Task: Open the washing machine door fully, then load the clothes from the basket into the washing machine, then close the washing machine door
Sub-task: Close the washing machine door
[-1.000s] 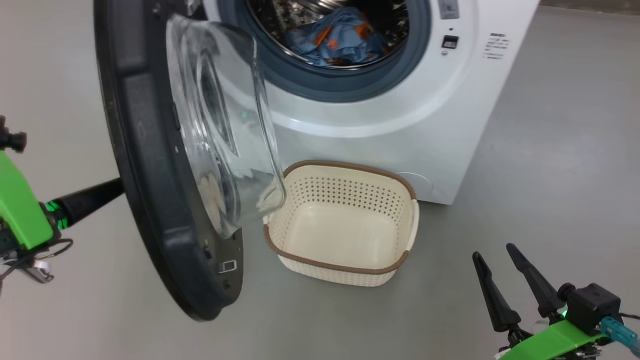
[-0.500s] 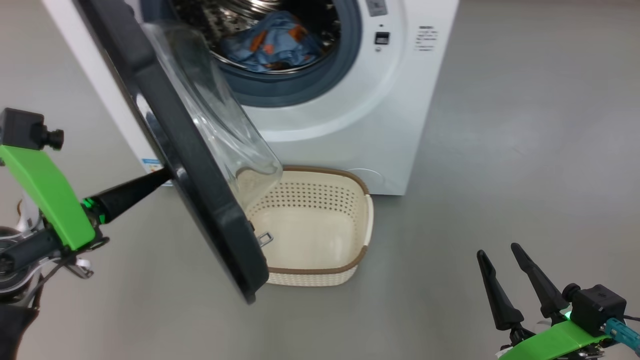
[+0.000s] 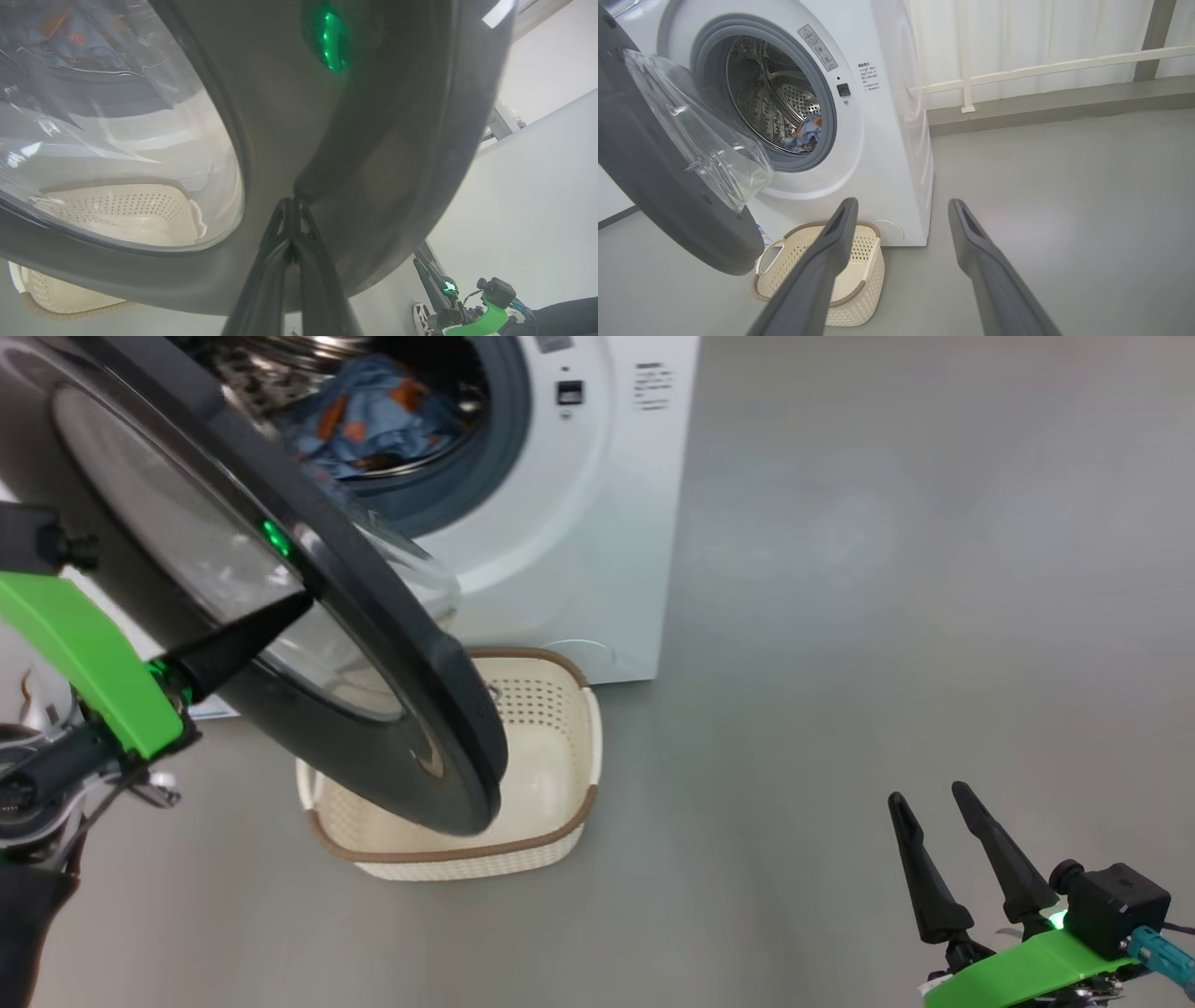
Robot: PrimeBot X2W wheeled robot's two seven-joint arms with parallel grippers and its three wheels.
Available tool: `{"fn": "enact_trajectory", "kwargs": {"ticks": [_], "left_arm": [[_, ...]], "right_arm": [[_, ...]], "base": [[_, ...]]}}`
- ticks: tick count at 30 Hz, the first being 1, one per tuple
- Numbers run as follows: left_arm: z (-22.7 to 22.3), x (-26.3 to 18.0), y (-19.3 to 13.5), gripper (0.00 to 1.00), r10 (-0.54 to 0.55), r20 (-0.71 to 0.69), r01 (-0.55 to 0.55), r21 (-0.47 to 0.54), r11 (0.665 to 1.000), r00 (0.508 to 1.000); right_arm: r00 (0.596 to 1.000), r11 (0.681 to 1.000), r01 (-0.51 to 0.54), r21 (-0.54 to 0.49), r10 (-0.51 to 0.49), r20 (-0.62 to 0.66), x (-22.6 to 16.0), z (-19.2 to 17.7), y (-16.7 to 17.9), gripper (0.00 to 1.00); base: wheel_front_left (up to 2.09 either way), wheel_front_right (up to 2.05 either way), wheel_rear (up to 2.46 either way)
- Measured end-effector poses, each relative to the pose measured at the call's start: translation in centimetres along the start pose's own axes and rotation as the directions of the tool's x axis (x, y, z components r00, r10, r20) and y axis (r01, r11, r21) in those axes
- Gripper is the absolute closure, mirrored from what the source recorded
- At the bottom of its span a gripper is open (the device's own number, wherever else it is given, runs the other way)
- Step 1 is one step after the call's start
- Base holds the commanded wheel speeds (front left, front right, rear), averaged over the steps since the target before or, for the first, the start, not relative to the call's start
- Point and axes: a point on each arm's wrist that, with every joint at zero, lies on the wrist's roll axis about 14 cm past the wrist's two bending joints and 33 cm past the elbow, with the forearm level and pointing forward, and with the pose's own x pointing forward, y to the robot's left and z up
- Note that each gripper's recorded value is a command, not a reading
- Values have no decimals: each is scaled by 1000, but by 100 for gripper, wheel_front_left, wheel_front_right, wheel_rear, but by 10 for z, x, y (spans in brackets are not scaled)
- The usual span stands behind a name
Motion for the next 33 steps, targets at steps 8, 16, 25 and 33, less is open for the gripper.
{"fn": "enact_trajectory", "kwargs": {"ticks": [8,16,25,33], "left_arm": [[13,30,-5,100,-31,32,31,11,999,999],[9,44,-7,100,-43,29,43,8,999,999],[7,23,-6,100,-23,83,24,-10,1000,996],[-23,-6,9,100,31,108,-24,-66,998,994]], "right_arm": [[998,998,60,-2,-60,14,-5,5,-17,0],[997,997,81,-1,-81,18,-6,6,-23,0],[998,999,46,-6,-46,41,-3,13,-13,0],[999,1000,2,-17,-1,51,-3,17,-2,0]], "base": [[0,0,0],[0,0,0],[0,0,0],[0,0,0]]}}
